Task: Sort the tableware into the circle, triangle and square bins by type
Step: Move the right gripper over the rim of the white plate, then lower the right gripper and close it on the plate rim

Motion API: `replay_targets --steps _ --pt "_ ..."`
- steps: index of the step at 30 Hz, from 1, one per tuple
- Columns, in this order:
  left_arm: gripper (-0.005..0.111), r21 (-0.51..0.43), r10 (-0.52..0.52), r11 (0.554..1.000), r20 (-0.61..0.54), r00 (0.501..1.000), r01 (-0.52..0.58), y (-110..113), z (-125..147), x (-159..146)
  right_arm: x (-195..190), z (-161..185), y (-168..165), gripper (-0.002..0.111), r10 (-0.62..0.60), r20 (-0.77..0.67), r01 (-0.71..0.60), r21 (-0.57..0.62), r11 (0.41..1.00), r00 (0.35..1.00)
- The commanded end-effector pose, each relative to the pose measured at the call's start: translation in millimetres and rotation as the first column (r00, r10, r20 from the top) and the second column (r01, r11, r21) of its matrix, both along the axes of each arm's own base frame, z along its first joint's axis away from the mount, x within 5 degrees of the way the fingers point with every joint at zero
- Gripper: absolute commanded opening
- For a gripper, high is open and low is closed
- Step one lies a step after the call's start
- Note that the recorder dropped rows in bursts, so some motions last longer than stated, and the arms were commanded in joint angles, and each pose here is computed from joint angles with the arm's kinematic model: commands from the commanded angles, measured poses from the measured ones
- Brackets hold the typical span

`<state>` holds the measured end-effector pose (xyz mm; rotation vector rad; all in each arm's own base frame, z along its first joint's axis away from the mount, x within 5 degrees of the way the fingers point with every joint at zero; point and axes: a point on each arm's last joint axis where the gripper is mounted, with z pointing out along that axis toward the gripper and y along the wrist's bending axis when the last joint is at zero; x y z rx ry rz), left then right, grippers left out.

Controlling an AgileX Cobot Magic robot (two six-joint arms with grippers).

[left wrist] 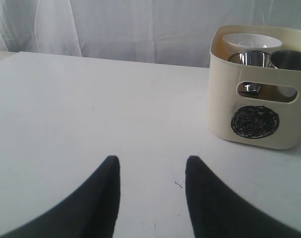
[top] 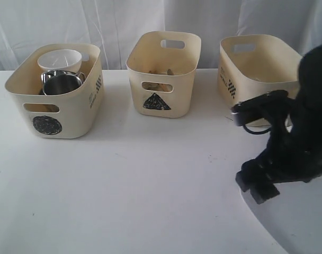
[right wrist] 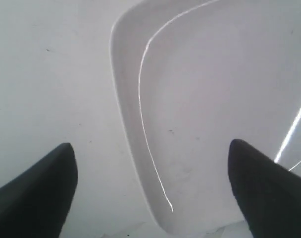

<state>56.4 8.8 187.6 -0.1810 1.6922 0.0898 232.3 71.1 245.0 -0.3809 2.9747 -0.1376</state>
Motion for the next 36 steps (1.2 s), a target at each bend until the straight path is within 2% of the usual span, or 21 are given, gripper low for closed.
replay_targets --steps 1,4,11,17,20,23,25,30,36 --pt "0.047 -0.006 0.002 1.000 0.003 1.000 -0.002 0 -1 0 11 -5 32 0.077 0.098 -0.056 -0.105 -0.135 0.985 0.994" --pt "0.047 -0.006 0.002 1.000 0.003 1.000 -0.002 0 -1 0 13 -16 43 0.077 0.108 -0.060 -0.119 -0.237 0.964 0.992" --pt "0.047 -0.006 0.002 1.000 0.003 1.000 -0.002 0 -1 0 14 -21 44 0.077 0.064 -0.042 -0.073 -0.262 0.962 0.997" --pt "0.047 -0.006 0.002 1.000 0.003 1.000 -0.002 0 -1 0 7 -24 67 0.077 0.149 -0.002 -0.142 -0.326 0.935 0.989" --pt "0.047 -0.006 0.002 1.000 0.003 1.000 -0.002 0 -1 0 3 -40 86 0.077 0.216 -0.033 -0.212 -0.370 0.904 0.976" --pt "0.047 -0.006 0.002 1.000 0.003 1.000 -0.002 0 -1 0 7 -65 94 0.077 0.224 -0.088 -0.240 -0.414 0.878 0.971" --pt "0.047 -0.006 0.002 1.000 0.003 1.000 -0.002 0 -1 0 12 -71 93 0.077 0.194 -0.049 -0.195 -0.461 0.866 0.980" --pt "0.047 -0.006 0.002 1.000 0.003 1.000 -0.002 0 -1 0 16 -73 94 0.077 0.112 0.042 -0.082 -0.449 0.890 0.993" --pt "0.047 -0.006 0.002 1.000 0.003 1.000 -0.002 0 -1 0 17 -78 94 0.077 0.082 0.048 -0.051 -0.456 0.888 0.995"
